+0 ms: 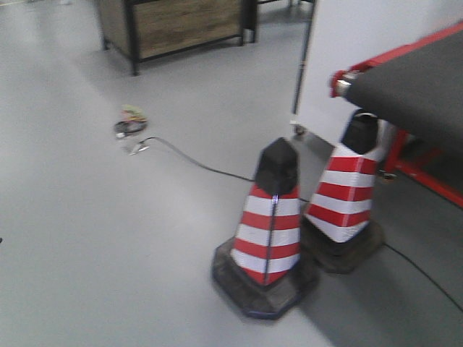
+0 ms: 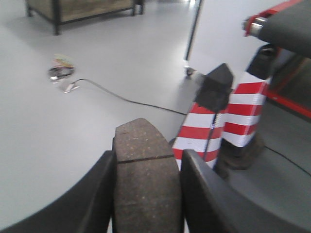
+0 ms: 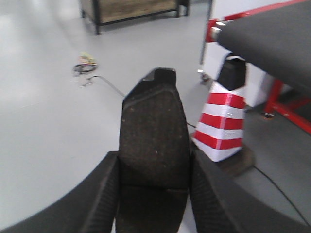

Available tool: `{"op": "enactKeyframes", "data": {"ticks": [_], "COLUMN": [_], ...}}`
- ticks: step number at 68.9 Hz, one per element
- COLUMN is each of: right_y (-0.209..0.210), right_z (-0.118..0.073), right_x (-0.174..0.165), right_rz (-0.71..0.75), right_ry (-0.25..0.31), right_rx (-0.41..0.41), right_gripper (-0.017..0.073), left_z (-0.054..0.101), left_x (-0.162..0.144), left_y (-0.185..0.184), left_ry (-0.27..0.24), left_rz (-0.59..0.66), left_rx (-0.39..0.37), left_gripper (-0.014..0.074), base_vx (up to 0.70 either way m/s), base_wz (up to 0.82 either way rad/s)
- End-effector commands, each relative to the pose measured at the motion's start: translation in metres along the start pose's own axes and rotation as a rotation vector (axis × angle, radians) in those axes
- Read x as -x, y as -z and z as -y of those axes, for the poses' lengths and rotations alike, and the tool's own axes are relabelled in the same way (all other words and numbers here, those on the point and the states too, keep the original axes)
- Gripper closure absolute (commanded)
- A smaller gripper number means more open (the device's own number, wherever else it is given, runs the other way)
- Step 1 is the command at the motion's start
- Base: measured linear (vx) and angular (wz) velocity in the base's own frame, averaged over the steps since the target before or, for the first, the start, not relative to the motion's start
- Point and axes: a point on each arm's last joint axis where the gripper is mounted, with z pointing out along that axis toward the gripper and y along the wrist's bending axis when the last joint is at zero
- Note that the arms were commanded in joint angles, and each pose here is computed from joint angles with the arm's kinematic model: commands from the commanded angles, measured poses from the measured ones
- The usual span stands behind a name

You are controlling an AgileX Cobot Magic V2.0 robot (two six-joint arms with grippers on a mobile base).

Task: Move and align brake pads A on conveyor
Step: 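Drive past the red-and-white cones toward the black conveyor belt, then position the base over the black conveyor belt holding both pads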

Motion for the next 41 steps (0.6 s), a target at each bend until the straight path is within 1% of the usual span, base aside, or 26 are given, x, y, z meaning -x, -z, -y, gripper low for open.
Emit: {"op": "enactKeyframes", "data": {"ticks": [1,41], "right_y": [0.0039,0.0039], "right_z": [0.0007,0.0007], "right_x": [0.0166,0.0166], "right_rz": [0.118,0.118], "right_ry": [0.005,0.005], "right_rx": [-0.01,-0.01], "right_gripper": [0.0566,0.0566], "left_z": [0.0014,0.0014], "left_x": [0.0174,0.0174], "left_y": [0.0042,0.0042], "left_ry": [0.018,0.018], "left_rz": [0.125,0.125], "left_rx": [-0.008,-0.008], "left_gripper": [0.06,0.06], "base_vx": [0.27,0.23], "base_wz": [-0.77,-0.8]}}
